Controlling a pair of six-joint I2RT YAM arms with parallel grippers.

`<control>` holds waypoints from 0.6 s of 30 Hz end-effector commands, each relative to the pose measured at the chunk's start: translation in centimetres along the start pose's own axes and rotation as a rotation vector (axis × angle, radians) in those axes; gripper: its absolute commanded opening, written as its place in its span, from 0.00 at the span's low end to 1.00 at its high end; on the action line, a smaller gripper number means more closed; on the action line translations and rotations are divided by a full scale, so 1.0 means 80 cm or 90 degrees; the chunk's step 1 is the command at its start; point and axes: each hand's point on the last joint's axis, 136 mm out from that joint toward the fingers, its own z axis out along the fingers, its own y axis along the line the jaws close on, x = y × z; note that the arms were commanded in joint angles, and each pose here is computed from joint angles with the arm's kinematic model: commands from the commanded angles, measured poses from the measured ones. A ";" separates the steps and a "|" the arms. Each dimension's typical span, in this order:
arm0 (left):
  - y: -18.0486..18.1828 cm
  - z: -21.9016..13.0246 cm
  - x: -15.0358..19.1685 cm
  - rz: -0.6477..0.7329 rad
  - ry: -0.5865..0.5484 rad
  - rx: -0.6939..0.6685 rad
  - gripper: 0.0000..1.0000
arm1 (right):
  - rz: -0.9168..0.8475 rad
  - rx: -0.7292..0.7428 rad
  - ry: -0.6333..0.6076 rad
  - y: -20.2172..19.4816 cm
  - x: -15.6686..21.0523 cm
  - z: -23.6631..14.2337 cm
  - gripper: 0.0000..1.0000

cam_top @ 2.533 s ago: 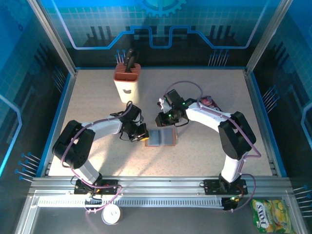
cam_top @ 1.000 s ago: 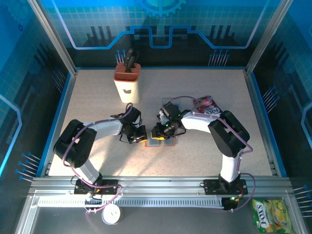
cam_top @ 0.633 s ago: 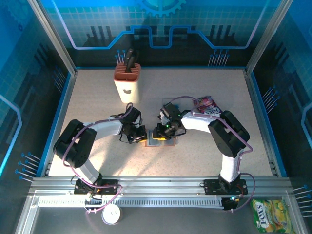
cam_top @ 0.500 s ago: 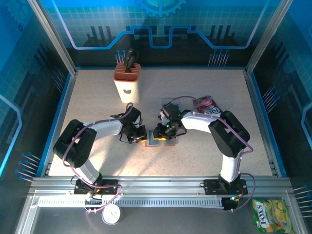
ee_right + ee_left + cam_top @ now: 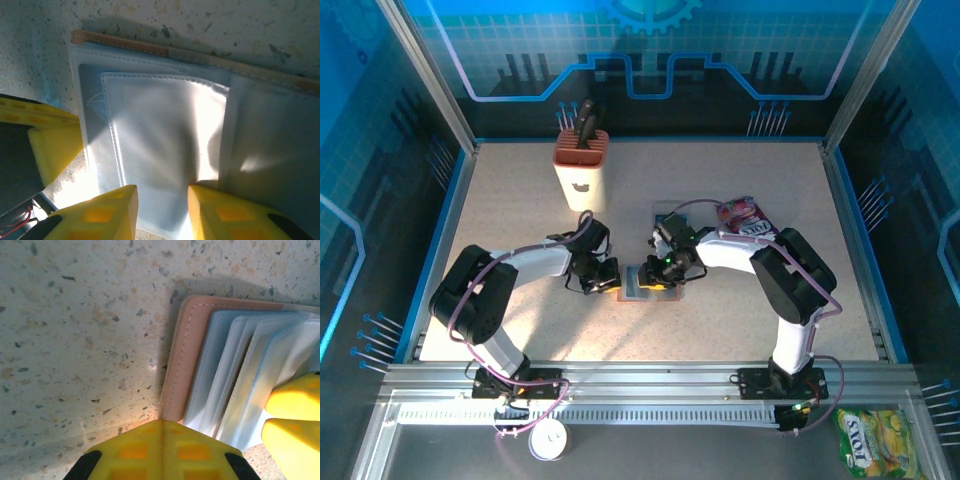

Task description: Take the credit cards out of the card holder

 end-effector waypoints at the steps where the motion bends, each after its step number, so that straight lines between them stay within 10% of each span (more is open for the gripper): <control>1: -0.014 -0.019 -0.008 0.009 -0.018 0.014 0.06 | 0.013 -0.008 0.001 -0.008 0.005 -0.006 0.34; 18: -0.065 -0.020 -0.010 -0.021 0.000 0.133 0.24 | 0.054 -0.108 -0.017 -0.007 0.001 -0.002 0.34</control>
